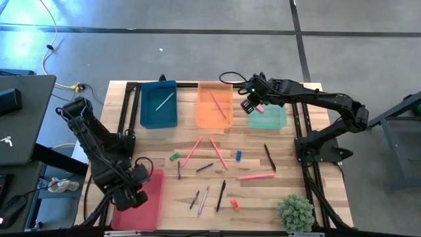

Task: Sort crayons/erasers/pens/pencils in bins
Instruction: Put the crayon into the pink bin, then put the orange eraser into the green bin

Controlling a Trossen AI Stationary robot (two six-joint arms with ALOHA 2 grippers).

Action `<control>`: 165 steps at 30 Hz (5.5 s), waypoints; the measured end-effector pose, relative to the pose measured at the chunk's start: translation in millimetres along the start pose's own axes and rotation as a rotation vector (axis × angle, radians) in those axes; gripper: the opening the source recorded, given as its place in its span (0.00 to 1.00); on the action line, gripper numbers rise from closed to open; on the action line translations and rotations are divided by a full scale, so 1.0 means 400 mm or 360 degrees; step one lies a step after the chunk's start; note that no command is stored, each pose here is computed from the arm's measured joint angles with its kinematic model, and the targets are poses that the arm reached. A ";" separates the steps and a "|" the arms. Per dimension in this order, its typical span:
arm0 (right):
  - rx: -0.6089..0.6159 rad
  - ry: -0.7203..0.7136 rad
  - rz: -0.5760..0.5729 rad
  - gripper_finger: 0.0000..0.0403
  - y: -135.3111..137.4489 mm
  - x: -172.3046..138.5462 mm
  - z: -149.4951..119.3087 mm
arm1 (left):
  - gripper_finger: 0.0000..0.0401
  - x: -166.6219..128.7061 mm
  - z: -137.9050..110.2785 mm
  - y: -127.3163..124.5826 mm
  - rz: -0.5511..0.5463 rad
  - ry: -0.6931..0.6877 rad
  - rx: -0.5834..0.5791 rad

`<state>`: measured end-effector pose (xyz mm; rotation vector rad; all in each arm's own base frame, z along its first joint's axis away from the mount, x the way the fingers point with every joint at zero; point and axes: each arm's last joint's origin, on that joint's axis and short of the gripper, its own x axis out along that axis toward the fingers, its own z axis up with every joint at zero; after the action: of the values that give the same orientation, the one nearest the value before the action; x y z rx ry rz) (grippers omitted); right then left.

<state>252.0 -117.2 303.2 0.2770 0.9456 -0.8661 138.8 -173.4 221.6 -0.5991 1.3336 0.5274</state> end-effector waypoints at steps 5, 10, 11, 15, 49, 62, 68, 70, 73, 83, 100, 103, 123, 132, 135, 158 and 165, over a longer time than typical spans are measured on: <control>-0.0044 0.0063 0.0069 0.28 0.020 -0.008 -0.015 | 0.05 0.050 -0.017 0.024 0.0044 0.0062 -0.0020; -0.0058 0.0122 0.0144 0.28 0.059 -0.027 -0.039 | 0.15 0.068 -0.020 0.037 0.0081 0.0097 -0.0012; -0.0067 0.0124 0.0155 0.28 0.068 -0.032 -0.044 | 0.17 0.068 -0.020 0.037 0.0081 0.0095 -0.0011; -0.0112 0.0114 0.0212 0.28 0.106 -0.051 -0.061 | 0.26 0.069 -0.019 0.037 0.0080 0.0072 0.0001; 0.0094 0.0519 0.0422 0.49 0.246 0.001 -0.316 | 0.29 -0.083 0.212 0.210 0.0163 -0.0771 0.0350; 0.0299 0.0298 0.0901 0.51 0.373 -0.096 -0.363 | 0.29 -0.076 0.309 0.276 0.0438 -0.0691 0.0393; 0.0330 0.0181 0.1121 0.50 0.414 -0.148 -0.367 | 0.29 -0.075 0.333 0.294 0.0412 -0.0647 0.0332; 0.0316 0.0119 0.1149 0.50 0.423 -0.174 -0.360 | 0.29 -0.074 0.336 0.295 0.0360 -0.0611 0.0311; 0.0255 0.0041 0.1157 0.50 0.432 -0.217 -0.351 | 0.29 -0.072 0.337 0.296 0.0304 -0.0564 0.0287; 0.0066 0.0252 0.0853 0.50 0.466 -0.252 -0.346 | 0.29 -0.071 0.337 0.296 0.0261 -0.0560 0.0146; 0.0051 0.0577 0.0498 0.50 0.641 -0.213 -0.475 | 0.29 -0.071 0.337 0.296 0.0256 -0.0563 0.0118; 0.0058 0.0636 0.0506 0.50 0.666 -0.212 -0.495 | 0.29 -0.071 0.337 0.296 0.0256 -0.0563 0.0113; 0.0089 0.0739 0.0483 0.50 0.797 -0.178 -0.561 | 0.29 -0.071 0.337 0.296 0.0253 -0.0564 0.0105; 0.0133 0.0779 0.0503 0.50 0.817 -0.162 -0.581 | 0.29 -0.071 0.337 0.296 0.0254 -0.0565 0.0106; 0.0127 0.0818 0.0486 0.50 0.825 -0.147 -0.594 | 0.29 -0.071 0.337 0.296 0.0253 -0.0565 0.0106; 0.0142 0.0902 0.0287 0.36 0.834 -0.088 -0.639 | 0.29 -0.071 0.337 0.295 0.0252 -0.0567 0.0106; 0.0133 0.0953 0.0255 0.31 0.829 -0.085 -0.637 | 0.29 -0.071 0.337 0.295 0.0252 -0.0567 0.0106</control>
<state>340.2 255.7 132.9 0.7003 1.4195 -0.6831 153.9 4.2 255.6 -0.3265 1.0592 0.6818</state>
